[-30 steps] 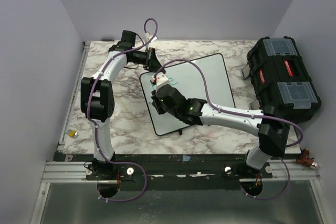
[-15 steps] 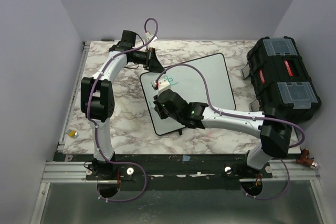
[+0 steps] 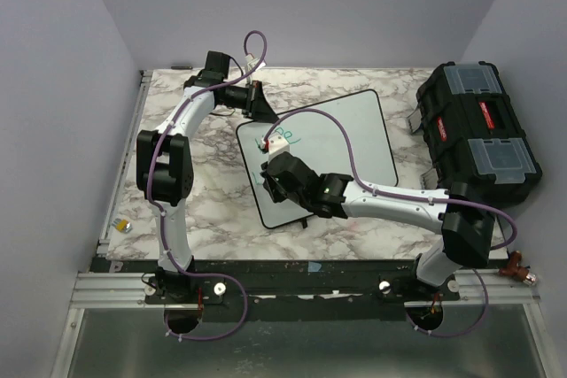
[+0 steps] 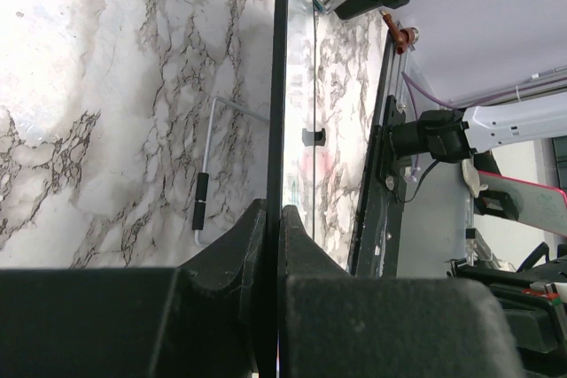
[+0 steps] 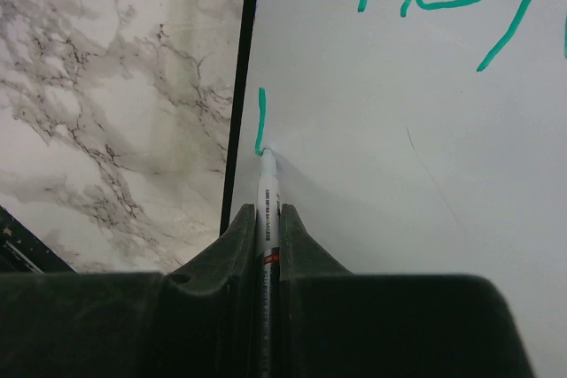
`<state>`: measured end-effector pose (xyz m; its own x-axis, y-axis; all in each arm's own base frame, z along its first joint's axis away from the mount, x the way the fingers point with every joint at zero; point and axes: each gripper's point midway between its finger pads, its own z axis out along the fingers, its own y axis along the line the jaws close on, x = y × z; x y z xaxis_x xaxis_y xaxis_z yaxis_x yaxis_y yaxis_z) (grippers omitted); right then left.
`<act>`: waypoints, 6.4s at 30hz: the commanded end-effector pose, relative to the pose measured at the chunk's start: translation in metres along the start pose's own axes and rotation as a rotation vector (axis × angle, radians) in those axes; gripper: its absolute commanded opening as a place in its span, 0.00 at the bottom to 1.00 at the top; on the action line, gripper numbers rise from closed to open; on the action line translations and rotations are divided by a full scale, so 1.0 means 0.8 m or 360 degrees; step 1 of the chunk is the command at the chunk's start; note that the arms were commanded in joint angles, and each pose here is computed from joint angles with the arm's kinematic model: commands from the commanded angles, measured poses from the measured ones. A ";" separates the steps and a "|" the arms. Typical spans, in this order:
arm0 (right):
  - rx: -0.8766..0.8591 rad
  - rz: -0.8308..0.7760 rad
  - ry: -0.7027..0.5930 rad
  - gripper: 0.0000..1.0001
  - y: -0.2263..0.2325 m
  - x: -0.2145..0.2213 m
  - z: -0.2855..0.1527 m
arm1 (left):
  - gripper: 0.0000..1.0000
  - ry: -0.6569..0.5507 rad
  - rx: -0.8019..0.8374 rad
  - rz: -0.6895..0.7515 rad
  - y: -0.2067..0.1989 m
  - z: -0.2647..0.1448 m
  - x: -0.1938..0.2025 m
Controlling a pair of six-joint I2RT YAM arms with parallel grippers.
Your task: Write a sentence on the whiteboard
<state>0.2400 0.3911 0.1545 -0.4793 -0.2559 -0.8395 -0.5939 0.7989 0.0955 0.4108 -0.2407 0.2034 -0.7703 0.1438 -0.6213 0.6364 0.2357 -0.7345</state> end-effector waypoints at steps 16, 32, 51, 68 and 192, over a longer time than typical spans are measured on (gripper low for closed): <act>0.0163 -0.0035 -0.0101 0.01 -0.010 -0.038 0.012 | 0.00 -0.0058 -0.0108 0.0198 -0.003 -0.010 -0.020; 0.0293 -0.0038 -0.0042 0.01 -0.037 -0.014 0.002 | 0.00 -0.0058 -0.0111 0.0195 -0.002 -0.010 -0.021; 0.0131 -0.0009 0.0071 0.01 -0.024 0.017 -0.011 | 0.00 -0.0056 -0.0116 0.0191 0.000 -0.009 -0.020; 0.0176 0.0179 -0.0142 0.01 -0.032 -0.032 -0.040 | 0.00 -0.0054 -0.0127 0.0187 0.002 -0.009 -0.020; 0.0402 0.0274 -0.0323 0.01 -0.066 -0.060 -0.041 | 0.00 -0.0054 -0.0142 0.0181 0.006 -0.008 -0.021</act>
<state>0.2664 0.3428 0.1861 -0.4449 -0.0898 -0.8911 -0.3467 0.9346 0.0790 0.4113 -0.2404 0.2019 -0.7837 0.1393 -0.6054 0.6194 0.2500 -0.7442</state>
